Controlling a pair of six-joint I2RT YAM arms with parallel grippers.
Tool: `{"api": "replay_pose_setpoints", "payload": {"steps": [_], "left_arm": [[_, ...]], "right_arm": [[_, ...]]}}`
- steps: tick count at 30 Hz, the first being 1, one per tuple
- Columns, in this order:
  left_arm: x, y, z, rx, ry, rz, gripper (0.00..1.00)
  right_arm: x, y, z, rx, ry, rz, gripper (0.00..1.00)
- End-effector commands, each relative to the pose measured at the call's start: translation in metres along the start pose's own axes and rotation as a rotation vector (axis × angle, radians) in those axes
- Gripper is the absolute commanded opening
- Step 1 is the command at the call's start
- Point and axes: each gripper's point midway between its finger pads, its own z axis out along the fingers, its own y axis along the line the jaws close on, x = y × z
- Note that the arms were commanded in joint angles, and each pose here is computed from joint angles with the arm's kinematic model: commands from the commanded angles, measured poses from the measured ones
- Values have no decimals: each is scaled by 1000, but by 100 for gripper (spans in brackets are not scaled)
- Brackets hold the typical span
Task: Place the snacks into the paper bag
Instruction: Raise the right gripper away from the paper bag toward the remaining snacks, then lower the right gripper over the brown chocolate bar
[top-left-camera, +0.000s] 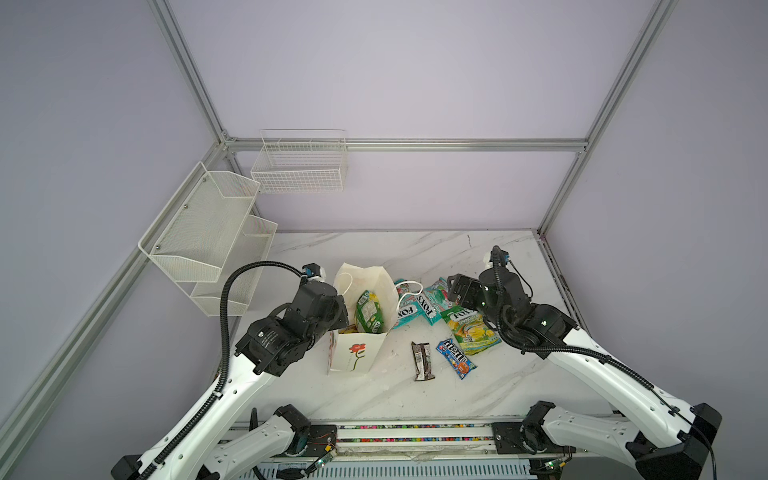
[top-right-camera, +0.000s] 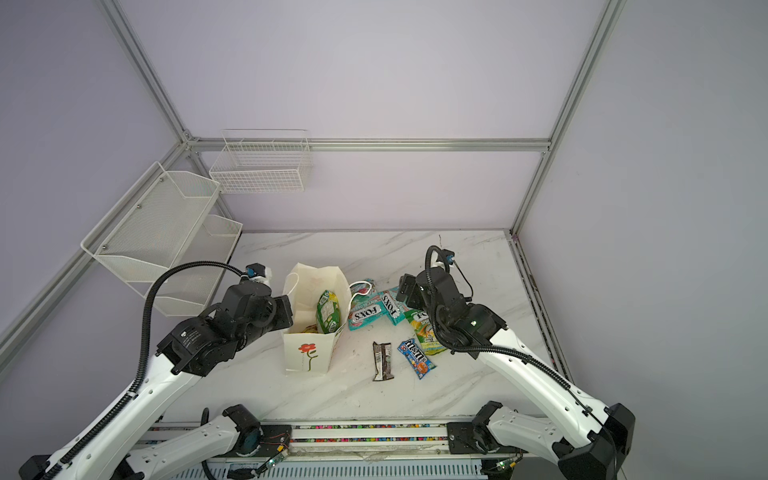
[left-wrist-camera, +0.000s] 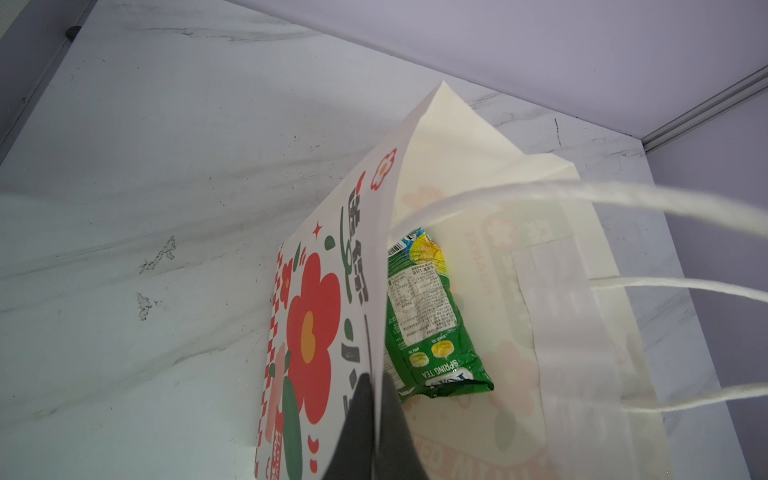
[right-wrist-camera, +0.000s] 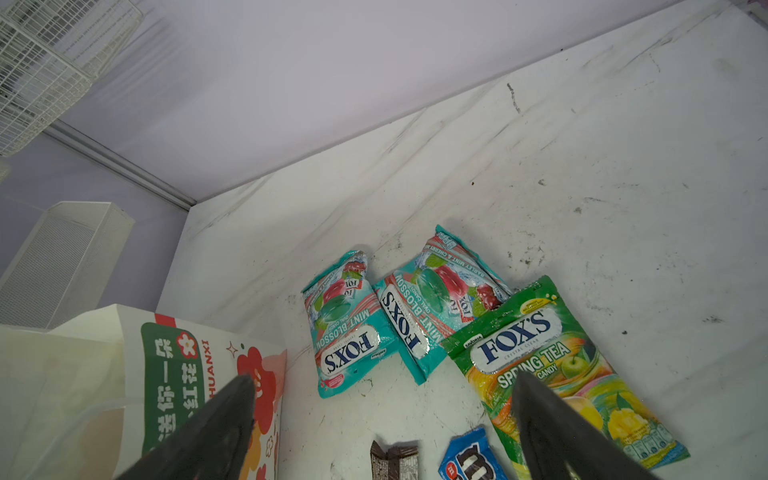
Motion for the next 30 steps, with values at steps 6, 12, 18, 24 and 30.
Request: {"api": "replay_pose_setpoints", "payload": {"steps": [6,12,18,24,30], "left_arm": [[-16,-5,-13,46,-71,-10,0],[-16,-9,-13,60,-63,-4,0],[-15,-9,-10,57,-59,-2,0],[-18,-12,-11,67,-69,-10,0],[-18,-12,-10,66,-68,-11,0]], "right_arm": [[46,-8,18,-7,165,-61,97],[77,-11,30,-29,271,-120,96],[95,-23,36,-5,314,-121,93],[116,-25,43,-17,367,-116,91],[138,-19,49,-16,420,-152,90]]}}
